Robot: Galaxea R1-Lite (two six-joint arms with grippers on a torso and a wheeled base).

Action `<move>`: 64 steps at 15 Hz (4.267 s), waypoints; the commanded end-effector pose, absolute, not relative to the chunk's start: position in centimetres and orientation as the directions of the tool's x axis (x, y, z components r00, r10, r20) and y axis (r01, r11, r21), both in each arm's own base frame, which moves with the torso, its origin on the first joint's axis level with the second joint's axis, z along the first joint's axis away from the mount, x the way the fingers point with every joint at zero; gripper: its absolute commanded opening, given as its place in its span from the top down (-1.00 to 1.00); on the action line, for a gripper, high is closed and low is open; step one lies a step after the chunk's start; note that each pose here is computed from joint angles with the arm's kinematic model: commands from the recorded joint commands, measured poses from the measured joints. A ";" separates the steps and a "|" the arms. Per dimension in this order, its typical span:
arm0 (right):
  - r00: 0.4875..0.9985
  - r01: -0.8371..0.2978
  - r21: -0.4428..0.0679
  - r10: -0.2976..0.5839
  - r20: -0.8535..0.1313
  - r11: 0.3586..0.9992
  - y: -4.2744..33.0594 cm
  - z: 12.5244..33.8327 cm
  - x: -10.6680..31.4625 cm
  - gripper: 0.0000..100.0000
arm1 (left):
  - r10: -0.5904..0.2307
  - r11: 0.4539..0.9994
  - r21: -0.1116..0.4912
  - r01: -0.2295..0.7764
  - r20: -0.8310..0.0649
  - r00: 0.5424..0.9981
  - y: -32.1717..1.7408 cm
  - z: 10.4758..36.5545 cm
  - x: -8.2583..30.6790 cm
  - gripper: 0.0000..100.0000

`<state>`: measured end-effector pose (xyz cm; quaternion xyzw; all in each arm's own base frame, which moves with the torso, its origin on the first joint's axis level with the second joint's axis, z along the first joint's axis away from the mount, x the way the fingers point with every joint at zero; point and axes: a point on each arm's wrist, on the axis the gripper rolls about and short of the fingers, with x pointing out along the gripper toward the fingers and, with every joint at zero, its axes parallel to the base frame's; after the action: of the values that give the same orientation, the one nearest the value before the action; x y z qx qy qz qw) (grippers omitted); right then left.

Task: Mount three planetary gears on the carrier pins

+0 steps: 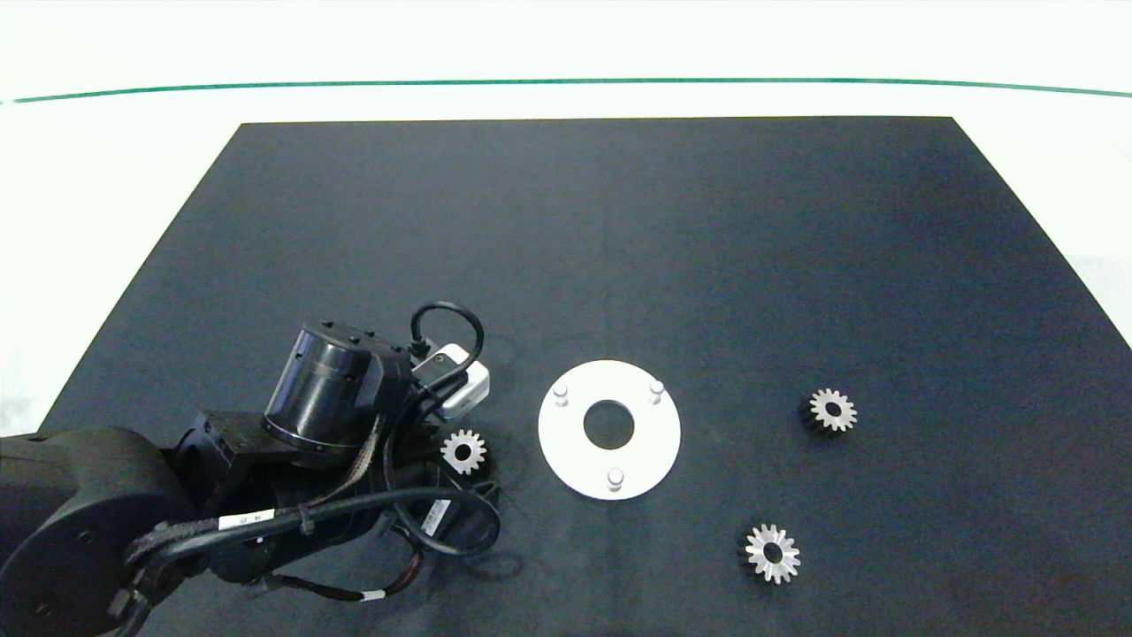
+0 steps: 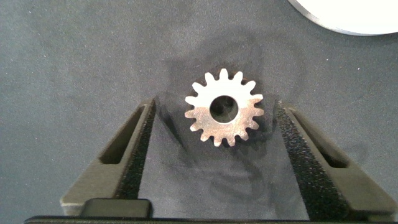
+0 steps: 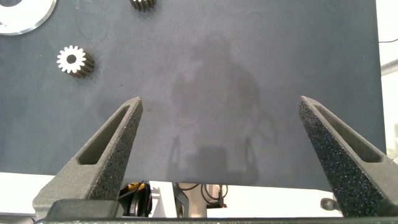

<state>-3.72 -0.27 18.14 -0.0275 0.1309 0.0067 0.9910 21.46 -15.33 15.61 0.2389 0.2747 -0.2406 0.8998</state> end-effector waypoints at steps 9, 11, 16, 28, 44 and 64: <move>0.965 -0.021 -0.053 0.006 -0.262 0.998 -0.3 18.1 -3.7 -1.00 | -0.301 0.773 0.292 0.563 -0.612 0.731 -15.4 15.5 21.5 -0.10; 0.965 -0.021 -0.053 0.006 -0.262 0.998 -0.3 18.1 -3.7 -1.00 | -0.305 0.772 0.292 0.565 -0.610 0.732 -15.5 15.5 21.5 -0.01; 0.966 -0.021 -0.053 0.006 -0.259 0.998 -0.3 18.3 -3.7 -1.00 | -0.307 0.772 0.291 0.565 -0.609 0.732 -15.5 15.6 21.5 0.20; 0.965 -0.021 -0.053 0.006 -0.262 0.998 -0.3 18.3 -3.6 -1.00 | -0.306 0.767 0.291 0.572 -0.618 0.724 -15.6 15.3 21.5 0.68; 0.965 -0.021 -0.053 0.006 -0.264 0.998 -0.3 18.4 -3.5 -1.00 | -0.354 0.754 0.288 0.590 -0.579 0.735 -16.8 18.3 21.3 0.98; 0.964 -0.023 -0.055 0.007 -0.267 0.998 -0.3 18.6 -3.4 -1.00 | -0.419 0.710 0.313 0.631 -0.532 0.736 -23.0 20.7 23.1 0.98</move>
<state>-3.42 -0.25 18.60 -0.0284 0.1321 0.0075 0.9908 22.89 -22.79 20.94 0.2419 0.2145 -0.2925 0.8999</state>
